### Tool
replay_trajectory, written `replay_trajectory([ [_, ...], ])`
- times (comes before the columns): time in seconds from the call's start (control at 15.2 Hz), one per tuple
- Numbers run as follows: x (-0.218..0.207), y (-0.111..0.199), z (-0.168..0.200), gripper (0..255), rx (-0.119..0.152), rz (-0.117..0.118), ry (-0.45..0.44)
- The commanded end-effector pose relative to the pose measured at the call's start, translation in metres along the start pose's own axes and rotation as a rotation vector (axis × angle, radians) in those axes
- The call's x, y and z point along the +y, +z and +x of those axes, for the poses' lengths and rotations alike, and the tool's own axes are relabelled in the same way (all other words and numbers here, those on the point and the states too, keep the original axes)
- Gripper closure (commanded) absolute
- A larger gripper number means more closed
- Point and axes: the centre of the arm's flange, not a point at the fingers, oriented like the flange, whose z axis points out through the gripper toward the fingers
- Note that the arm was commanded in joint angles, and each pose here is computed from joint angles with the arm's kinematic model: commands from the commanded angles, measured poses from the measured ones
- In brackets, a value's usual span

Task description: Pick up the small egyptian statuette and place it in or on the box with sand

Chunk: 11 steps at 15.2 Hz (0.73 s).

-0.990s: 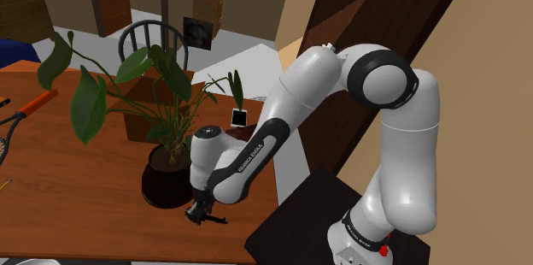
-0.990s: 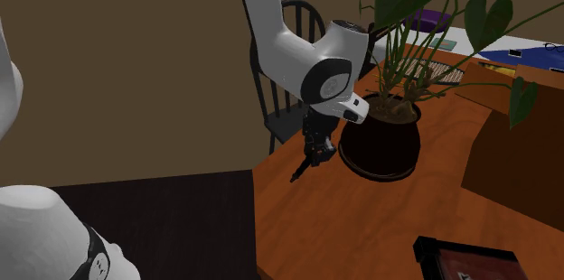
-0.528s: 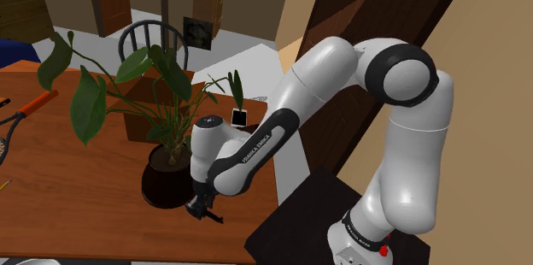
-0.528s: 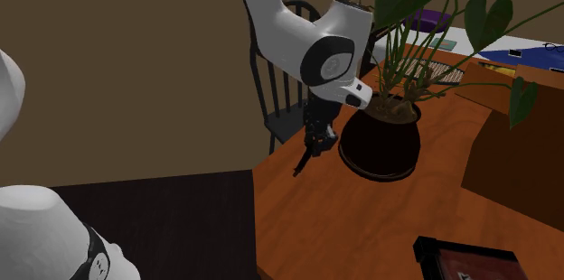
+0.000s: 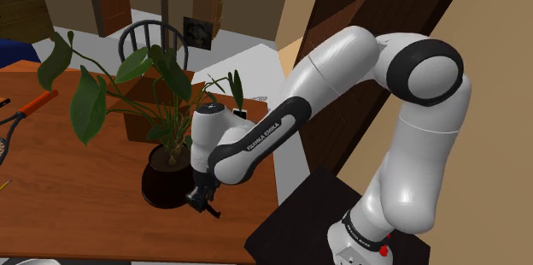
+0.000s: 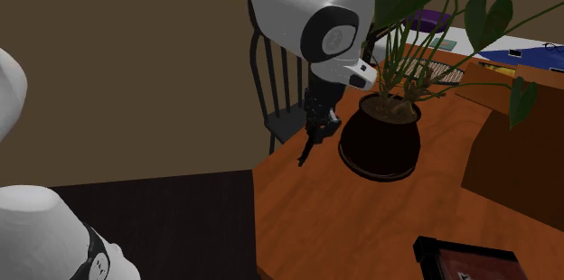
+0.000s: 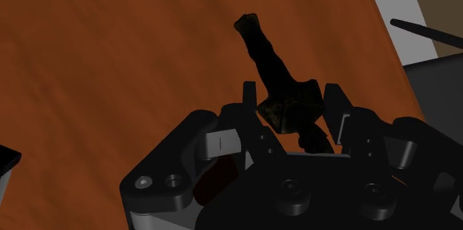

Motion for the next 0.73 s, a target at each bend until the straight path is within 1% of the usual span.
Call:
replay_trajectory([
  [0.0, -0.001, -0.011, -0.002, 255, -0.001, 0.000, 0.000],
  [0.13, -0.001, -0.021, -0.003, 255, -0.001, 0.000, 0.000],
  [0.2, -0.001, -0.022, -0.003, 255, -0.001, 0.000, 0.000],
  [0.66, 0.086, -0.034, 0.024, 255, -0.001, 0.000, 0.000],
])
